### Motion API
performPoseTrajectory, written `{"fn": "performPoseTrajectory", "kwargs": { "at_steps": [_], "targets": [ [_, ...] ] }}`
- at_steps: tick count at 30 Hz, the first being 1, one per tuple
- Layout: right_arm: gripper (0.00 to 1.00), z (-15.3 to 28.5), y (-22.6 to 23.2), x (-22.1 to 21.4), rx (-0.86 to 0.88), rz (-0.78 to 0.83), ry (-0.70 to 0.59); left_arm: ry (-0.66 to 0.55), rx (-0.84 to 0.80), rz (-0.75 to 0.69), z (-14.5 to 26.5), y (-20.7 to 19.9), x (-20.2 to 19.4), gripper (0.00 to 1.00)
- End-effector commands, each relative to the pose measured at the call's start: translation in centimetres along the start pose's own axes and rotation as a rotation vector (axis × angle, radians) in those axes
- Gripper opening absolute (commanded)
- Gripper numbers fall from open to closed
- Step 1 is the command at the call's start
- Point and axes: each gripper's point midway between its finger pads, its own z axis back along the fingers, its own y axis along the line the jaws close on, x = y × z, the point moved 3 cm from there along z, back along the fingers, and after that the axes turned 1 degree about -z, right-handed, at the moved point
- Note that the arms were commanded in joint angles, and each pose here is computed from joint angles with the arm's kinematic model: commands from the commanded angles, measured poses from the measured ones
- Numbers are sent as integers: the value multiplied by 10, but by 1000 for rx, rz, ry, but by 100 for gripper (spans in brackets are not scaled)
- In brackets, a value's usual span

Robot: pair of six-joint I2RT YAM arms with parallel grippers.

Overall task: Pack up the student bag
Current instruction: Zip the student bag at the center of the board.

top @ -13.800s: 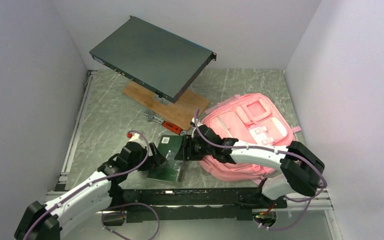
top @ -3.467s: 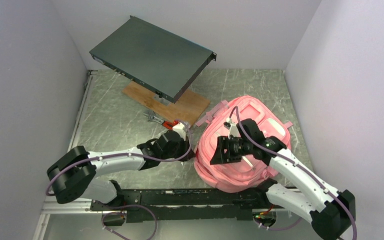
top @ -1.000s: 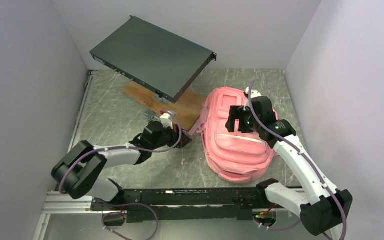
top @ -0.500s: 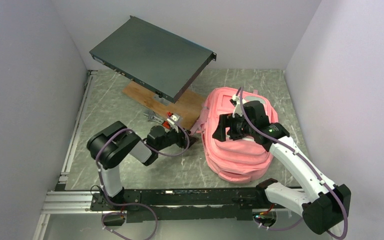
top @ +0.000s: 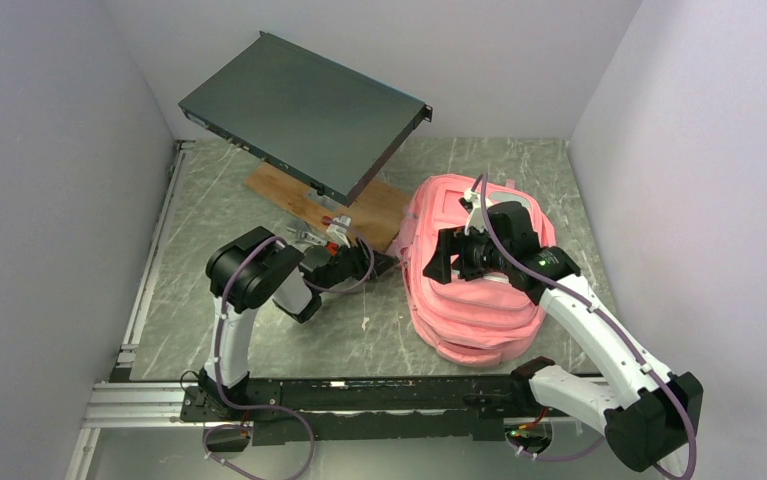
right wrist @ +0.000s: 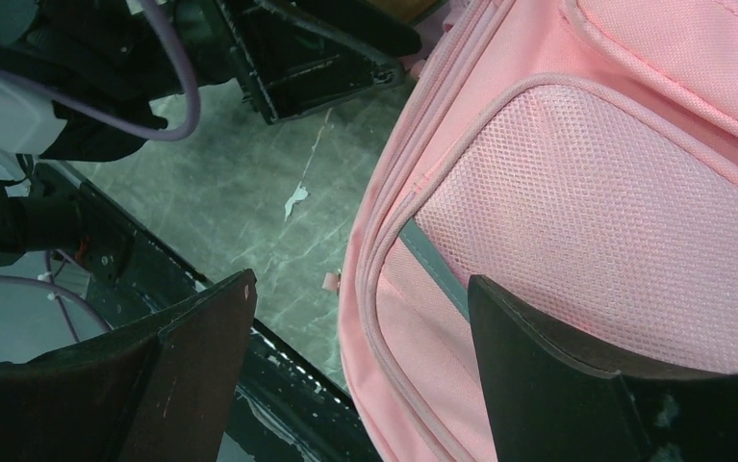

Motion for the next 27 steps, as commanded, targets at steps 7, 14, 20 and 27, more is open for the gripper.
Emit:
{"fn": "performPoseTrajectory", "kwargs": {
  "at_steps": [7, 14, 20, 27],
  "targets": [
    [82, 9, 11, 13, 36, 40, -60, 32, 71, 169, -3, 14, -8, 61],
    [82, 8, 10, 13, 33, 40, -59, 53, -1, 188, -8, 1, -8, 46],
    [82, 8, 9, 13, 30, 43, -65, 55, -56, 210, -12, -7, -6, 34],
    [81, 7, 8, 11, 25, 46, -64, 28, -112, 224, -7, -13, -5, 39]
  ]
}}
